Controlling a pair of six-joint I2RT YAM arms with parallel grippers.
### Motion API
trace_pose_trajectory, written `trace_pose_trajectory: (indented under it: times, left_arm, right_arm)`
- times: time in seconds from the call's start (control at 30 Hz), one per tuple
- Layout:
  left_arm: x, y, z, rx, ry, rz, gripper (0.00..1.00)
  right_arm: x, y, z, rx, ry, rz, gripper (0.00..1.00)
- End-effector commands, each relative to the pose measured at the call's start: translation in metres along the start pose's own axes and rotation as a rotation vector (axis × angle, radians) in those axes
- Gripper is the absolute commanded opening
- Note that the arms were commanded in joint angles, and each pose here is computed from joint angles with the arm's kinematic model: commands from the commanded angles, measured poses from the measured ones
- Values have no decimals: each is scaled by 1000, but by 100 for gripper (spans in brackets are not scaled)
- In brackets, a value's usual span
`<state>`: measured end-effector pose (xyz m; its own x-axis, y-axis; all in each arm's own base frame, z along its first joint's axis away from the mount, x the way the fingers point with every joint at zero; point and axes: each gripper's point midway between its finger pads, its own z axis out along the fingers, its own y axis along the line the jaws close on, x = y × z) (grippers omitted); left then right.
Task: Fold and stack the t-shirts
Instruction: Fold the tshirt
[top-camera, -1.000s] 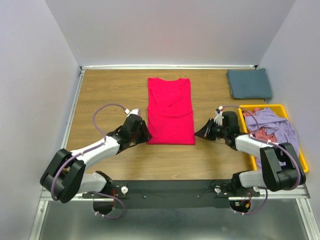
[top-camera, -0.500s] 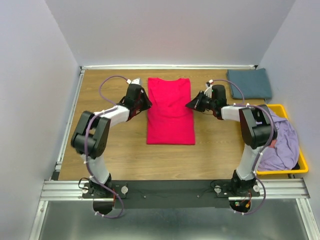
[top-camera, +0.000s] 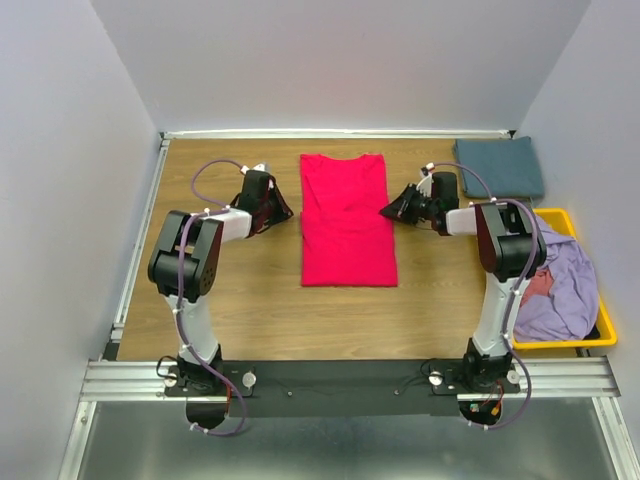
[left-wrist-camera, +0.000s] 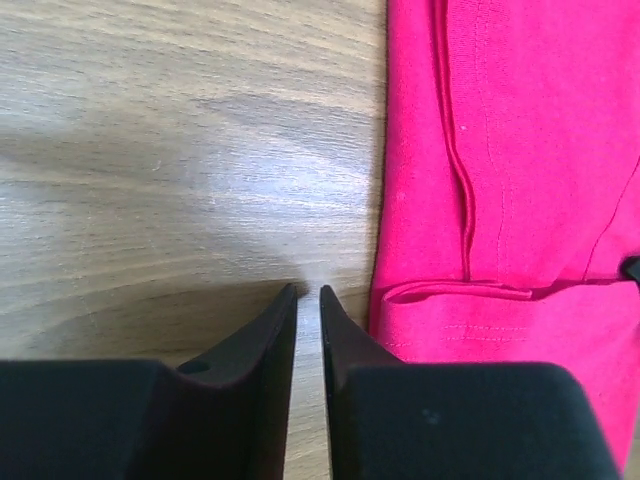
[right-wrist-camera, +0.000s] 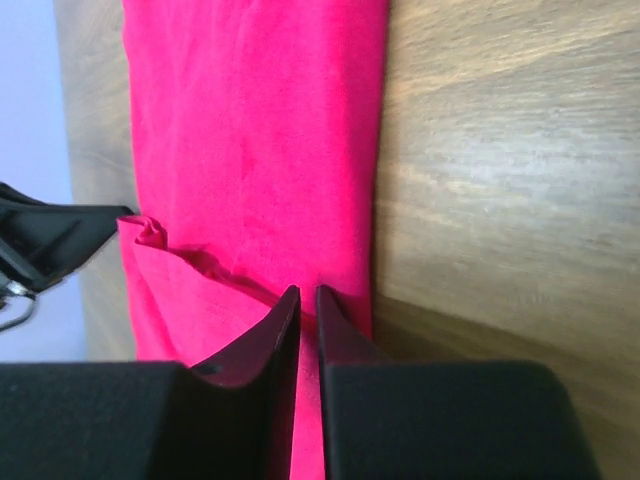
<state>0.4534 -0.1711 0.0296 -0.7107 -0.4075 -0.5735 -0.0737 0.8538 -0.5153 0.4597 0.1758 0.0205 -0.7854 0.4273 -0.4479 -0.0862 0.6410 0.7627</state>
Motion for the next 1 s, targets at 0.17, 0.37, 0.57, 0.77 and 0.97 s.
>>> trace_pose_trajectory:
  times: [0.17,0.37,0.57,0.77,0.97]
  left_arm:
    - [-30,-21,-65,-38,-66,96,85]
    - [2,-12,-123,-153,-6,283,98]
    - [54,-4,-170,-216,74,342,98]
    - [99,-18,-183,-129,157,317,98]
    - [106,-23,-184,-135,152,328,98]
  right_arm:
    - [-26,37,-56,148,-44,-160,48]
    - [38,24,-109,476,100,-178,76]
    - [117,5,-161,738,255,-188,82]
    - [149,9,-170,737,305,-146,73]
    - [152,9,-165,735,313,-147,64]
